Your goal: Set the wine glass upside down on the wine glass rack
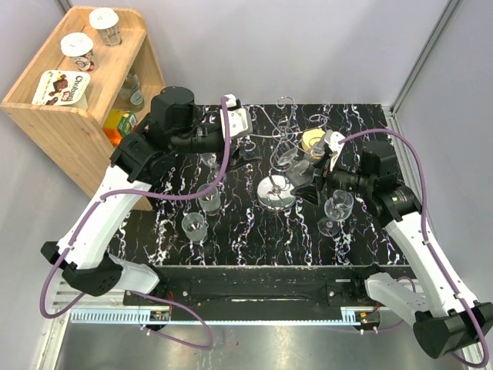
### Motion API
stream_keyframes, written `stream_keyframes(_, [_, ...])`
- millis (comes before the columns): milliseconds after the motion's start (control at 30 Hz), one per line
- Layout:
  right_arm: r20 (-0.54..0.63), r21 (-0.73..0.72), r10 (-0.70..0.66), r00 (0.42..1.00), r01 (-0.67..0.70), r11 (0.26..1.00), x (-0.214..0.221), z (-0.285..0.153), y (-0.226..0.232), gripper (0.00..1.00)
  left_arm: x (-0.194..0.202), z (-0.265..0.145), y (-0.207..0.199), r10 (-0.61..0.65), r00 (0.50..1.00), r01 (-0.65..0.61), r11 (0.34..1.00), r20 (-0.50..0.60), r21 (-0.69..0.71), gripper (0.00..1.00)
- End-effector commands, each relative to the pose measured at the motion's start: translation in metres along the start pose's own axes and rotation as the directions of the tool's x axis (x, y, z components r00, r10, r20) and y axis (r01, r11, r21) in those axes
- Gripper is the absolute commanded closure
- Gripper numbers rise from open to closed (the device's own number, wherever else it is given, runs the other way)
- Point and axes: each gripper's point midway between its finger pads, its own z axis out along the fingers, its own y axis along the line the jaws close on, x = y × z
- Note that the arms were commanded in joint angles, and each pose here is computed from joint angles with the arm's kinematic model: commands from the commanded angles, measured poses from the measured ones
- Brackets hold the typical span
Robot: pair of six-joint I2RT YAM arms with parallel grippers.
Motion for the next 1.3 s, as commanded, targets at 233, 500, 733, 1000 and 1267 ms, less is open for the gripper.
stream_keyframes(233, [0.013,-0.018,0.048,0.999,-0.048,0.999,0.004,0.009,-0.004,0.60,-0.015,-0.004,0.004,0.045,0.998,-0.045,0.999,0.052,-0.012,0.31])
stream_keyframes(500, [0.019,-0.032,0.079,0.997,-0.078,0.996,0.009,0.017,-0.008,0.53,-0.011,-0.001,0.001,0.038,0.998,-0.038,0.999,0.048,0.005,0.31])
stream_keyframes(733, [0.042,-0.053,0.070,0.997,-0.068,0.996,-0.001,0.019,-0.007,0.57,-0.006,0.002,0.001,0.036,0.999,-0.036,0.999,0.039,0.010,0.31])
stream_keyframes(1000, [0.081,-0.116,0.124,0.989,-0.115,0.987,-0.007,0.029,-0.004,0.63,0.009,0.010,0.003,0.020,1.000,-0.020,1.000,0.009,0.016,0.31])
stream_keyframes(1267, [0.104,-0.159,0.116,0.988,-0.098,0.982,-0.007,0.032,0.001,0.74,0.048,0.026,0.003,0.023,0.997,-0.021,0.999,-0.075,0.036,0.32])
